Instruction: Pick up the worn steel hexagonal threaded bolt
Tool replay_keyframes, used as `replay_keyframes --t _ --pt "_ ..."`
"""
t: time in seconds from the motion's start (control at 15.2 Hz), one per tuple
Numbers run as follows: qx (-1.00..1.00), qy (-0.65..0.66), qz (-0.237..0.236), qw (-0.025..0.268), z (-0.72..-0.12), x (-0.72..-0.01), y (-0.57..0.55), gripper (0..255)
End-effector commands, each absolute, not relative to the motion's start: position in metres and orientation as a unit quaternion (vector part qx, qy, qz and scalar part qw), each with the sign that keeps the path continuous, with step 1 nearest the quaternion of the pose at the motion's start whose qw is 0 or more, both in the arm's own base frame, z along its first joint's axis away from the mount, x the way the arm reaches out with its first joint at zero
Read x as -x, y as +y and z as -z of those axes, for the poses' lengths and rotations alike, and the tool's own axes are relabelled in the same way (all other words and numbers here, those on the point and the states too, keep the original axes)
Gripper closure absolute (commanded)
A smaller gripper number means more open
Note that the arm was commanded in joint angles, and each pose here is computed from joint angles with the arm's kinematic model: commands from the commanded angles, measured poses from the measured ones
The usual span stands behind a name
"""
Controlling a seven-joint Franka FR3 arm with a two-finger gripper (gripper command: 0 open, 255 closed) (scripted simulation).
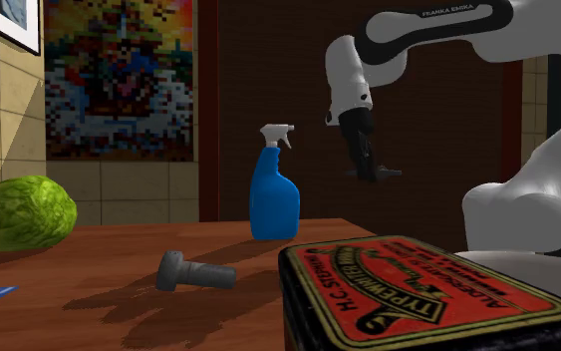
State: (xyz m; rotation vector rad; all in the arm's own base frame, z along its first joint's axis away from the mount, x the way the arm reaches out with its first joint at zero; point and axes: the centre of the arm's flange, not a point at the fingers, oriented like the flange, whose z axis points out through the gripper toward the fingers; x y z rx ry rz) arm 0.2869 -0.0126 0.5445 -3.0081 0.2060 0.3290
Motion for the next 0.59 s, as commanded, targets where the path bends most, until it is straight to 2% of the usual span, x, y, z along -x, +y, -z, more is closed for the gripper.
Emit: replay_keyframes --t 0.0,0.53 --pt "0.99 0.068 -0.108 0.054 -0.544 -0.287 -0.013 0" --pt "0.995 -0.016 -0.066 0.067 -0.518 -0.341 0.063 0"
